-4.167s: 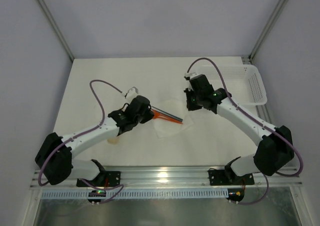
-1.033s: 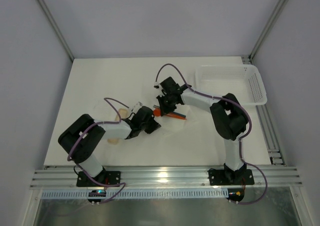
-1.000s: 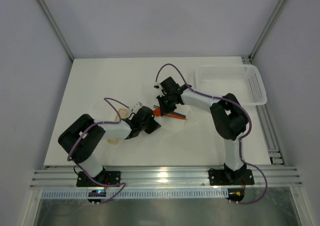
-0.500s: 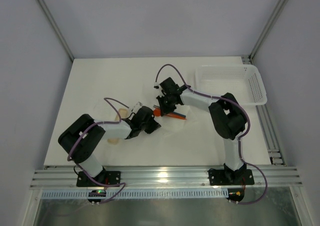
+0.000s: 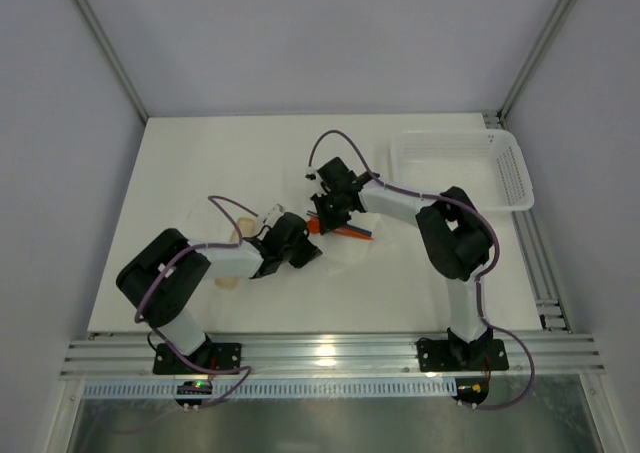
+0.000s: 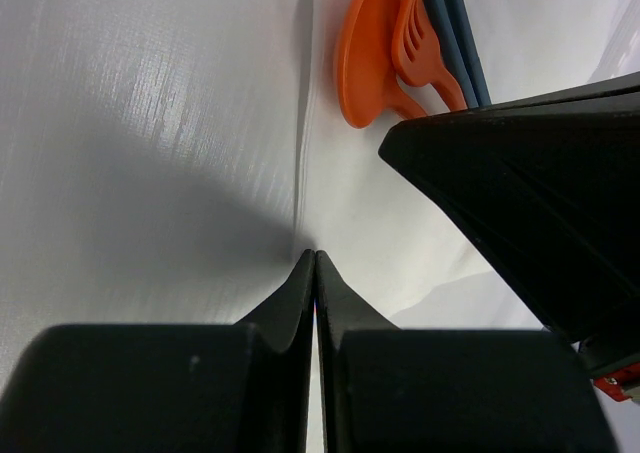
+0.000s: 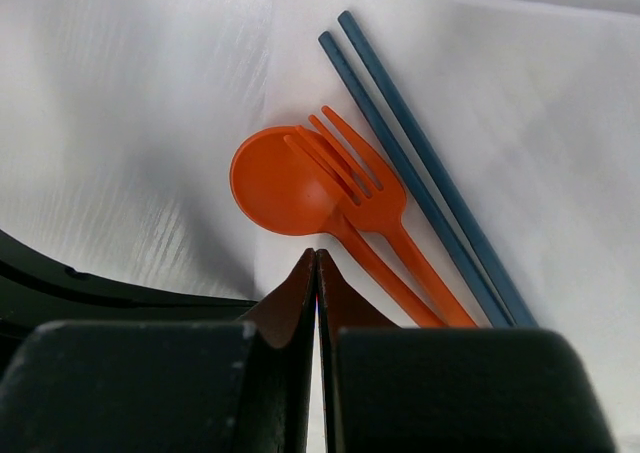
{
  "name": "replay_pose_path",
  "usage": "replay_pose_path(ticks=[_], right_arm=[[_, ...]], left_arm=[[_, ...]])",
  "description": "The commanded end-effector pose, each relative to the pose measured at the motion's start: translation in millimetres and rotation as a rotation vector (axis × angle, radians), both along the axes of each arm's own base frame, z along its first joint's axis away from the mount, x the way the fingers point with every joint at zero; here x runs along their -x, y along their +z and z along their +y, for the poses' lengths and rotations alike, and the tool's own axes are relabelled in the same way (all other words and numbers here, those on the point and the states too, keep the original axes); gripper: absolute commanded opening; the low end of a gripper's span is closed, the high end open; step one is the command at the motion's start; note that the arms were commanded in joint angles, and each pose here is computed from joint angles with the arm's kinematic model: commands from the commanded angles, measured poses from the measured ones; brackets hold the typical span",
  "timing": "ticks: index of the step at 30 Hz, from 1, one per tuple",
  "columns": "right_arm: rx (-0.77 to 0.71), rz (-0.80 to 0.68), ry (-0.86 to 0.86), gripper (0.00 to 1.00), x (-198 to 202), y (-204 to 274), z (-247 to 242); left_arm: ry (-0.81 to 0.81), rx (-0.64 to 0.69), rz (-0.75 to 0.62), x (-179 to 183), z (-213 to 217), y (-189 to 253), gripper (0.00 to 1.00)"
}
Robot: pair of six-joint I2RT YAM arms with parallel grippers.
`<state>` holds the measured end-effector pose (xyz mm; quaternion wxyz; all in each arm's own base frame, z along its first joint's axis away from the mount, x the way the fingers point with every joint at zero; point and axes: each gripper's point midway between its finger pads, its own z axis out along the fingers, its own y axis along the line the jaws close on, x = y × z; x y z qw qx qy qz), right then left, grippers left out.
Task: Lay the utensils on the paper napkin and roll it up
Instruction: Adjust the utensils on the napkin.
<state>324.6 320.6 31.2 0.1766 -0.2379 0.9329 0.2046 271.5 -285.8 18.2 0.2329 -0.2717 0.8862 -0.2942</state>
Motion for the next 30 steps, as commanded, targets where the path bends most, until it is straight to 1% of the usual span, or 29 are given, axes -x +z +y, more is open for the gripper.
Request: replay_pose_path(ticks=[1,20,30], right_arm=[[0.001,-0.022,0.009,0.04,-2.3,-5.4,3.8],[0.016,-0.024,-0.001,0.04,-8.1,-11.9,4.9],[0.02,-0.045,0.0,0.04,-16.7,-7.1,9.3]], left_arm=[[0.001,-0.031,0.02,1.6,5.3,-2.2,0.0],[-0.006,-0.029,0.02,3.6,5.8,-1.3,0.0],[-0.007,-0.033,0.023,6.9,8.9,-2.8,0.0]])
